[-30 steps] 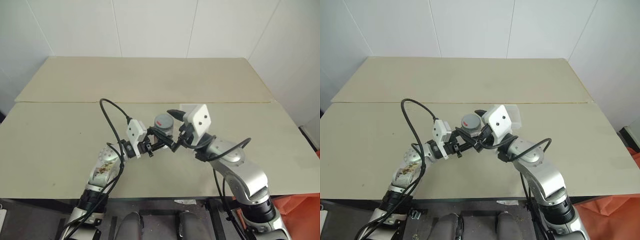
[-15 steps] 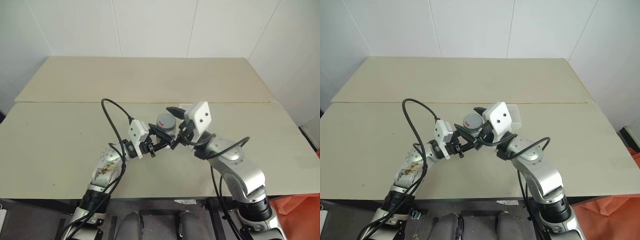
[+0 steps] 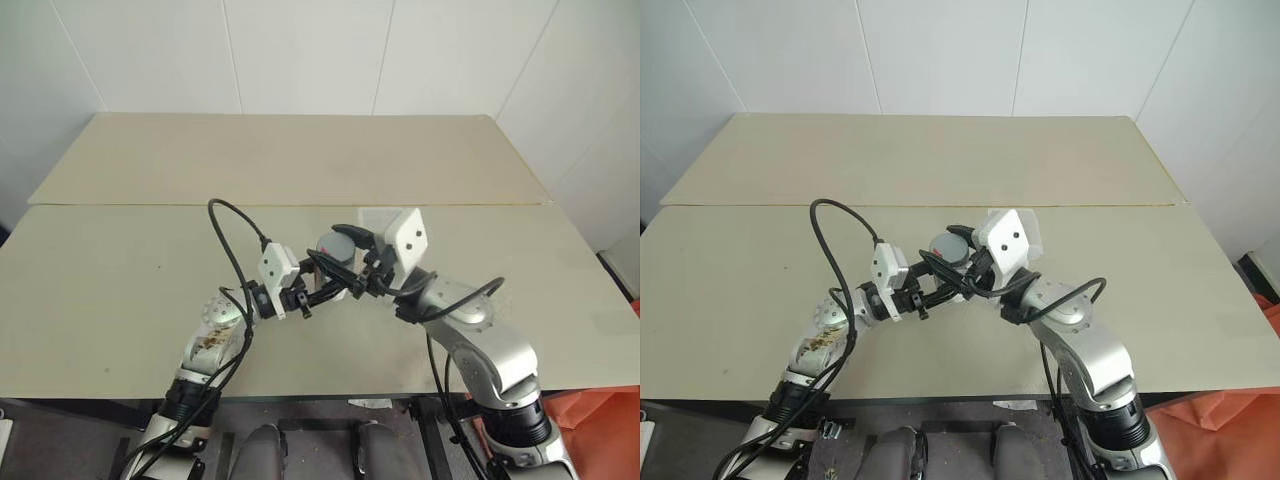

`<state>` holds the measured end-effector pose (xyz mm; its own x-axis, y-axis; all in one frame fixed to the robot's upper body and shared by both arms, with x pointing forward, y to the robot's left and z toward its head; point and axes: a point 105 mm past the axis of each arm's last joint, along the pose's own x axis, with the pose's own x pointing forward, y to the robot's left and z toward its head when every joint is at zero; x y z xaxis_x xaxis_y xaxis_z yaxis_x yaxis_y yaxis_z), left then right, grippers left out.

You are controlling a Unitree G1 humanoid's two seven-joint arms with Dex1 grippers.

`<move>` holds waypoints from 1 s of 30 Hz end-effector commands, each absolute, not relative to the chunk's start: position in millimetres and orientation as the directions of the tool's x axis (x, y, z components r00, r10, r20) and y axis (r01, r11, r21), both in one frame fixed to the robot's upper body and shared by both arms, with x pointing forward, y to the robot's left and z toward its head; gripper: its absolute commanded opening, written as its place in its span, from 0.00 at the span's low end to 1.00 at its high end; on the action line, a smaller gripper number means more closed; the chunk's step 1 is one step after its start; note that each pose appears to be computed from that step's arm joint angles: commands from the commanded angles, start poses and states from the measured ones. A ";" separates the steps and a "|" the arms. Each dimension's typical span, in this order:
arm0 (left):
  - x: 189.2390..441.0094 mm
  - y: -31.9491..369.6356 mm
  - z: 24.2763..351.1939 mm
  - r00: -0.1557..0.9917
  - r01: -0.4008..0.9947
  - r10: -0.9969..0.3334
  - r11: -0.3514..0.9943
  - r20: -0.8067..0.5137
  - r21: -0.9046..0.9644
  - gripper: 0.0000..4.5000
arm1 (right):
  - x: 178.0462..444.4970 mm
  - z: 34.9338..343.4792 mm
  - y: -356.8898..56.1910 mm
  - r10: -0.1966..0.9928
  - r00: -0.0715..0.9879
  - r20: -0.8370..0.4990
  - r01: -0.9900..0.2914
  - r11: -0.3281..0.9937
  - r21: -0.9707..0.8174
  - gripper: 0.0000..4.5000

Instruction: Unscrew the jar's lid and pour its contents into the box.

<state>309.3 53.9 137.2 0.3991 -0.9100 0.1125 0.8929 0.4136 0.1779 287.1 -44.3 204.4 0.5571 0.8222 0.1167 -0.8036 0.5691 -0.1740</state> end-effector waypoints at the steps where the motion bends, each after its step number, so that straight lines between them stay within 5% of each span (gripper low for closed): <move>1: 292.7 49.1 150.6 0.303 0.916 -0.942 0.329 0.144 0.230 0.47 | 270.2 228.7 -58.7 0.921 0.360 0.147 -0.901 0.384 -0.200 0.61; 7: 271.9 34.5 161.7 0.164 0.945 -0.975 0.199 0.148 0.261 0.47 | 260.9 237.3 -78.5 0.998 0.040 0.045 -0.974 0.049 -0.223 0.61; 15: 258.9 5.9 168.9 0.052 0.956 -0.984 0.098 0.169 0.277 0.47 | 267.3 246.5 -80.9 0.941 -0.328 -0.082 -0.912 -0.338 -0.234 0.61; 26: 258.2 3.5 170.1 0.091 0.952 -0.978 0.141 0.188 0.272 0.47 | 284.7 242.5 -88.5 0.928 -0.333 -0.166 -0.901 -0.365 -0.234 0.61; 30: 259.7 6.2 168.8 0.106 0.950 -0.976 0.156 0.189 0.270 0.47 | 285.5 248.1 -94.9 0.935 -0.332 -0.127 -0.913 -0.352 -0.208 0.88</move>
<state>271.5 12.5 156.0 0.1658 -0.9743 0.1527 0.9564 0.1966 0.2160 290.4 -88.1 230.1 -0.2958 0.9442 -0.1450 -0.9346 -0.3174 -0.1604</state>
